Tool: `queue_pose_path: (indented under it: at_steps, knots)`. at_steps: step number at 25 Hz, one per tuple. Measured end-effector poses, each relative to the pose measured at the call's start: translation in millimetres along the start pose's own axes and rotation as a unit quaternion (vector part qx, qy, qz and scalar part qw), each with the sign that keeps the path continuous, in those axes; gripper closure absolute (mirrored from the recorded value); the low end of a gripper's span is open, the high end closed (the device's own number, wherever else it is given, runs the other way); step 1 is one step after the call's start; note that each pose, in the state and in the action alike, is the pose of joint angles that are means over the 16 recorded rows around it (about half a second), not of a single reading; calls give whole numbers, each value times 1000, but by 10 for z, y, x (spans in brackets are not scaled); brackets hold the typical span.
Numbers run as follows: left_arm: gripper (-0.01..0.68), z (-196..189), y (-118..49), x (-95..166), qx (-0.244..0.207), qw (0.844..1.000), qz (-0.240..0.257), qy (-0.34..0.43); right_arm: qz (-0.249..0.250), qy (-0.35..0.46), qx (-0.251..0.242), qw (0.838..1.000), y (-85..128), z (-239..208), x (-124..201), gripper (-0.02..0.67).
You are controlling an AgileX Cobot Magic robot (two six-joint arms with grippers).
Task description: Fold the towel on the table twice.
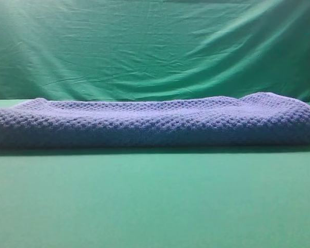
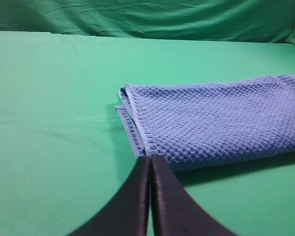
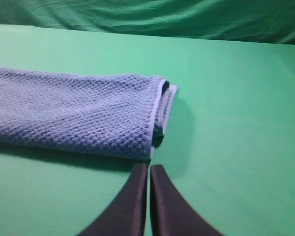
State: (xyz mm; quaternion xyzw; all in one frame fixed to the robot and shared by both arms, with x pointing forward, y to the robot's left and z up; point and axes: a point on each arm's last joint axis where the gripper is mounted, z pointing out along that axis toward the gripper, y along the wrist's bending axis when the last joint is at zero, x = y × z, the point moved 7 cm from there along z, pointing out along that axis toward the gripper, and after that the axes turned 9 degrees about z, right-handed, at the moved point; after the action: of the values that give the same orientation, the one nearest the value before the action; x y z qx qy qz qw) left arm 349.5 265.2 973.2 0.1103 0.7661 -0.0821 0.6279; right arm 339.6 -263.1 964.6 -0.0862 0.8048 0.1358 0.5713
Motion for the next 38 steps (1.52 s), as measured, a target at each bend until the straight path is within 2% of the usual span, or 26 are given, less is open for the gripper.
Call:
queue_pose_path:
  at_steps: [11, 23, 30, 38]
  knots:
    - [673, 27, 7, 116, -1, 1000, 7, 19, -2, 0, 2, 1000, -7, 3, 5, 649]
    - [673, 109, 68, 363, -18, 999, 33, 37, -40, 8, 26, 999, -108, 128, 208, 649]
    - [673, 119, 82, 362, -23, 999, 37, 30, -48, 13, 28, 998, -132, 203, 351, 649]
    - [673, 119, 83, 359, -23, 999, 37, 29, -44, 9, 24, 999, -121, 217, 362, 649]
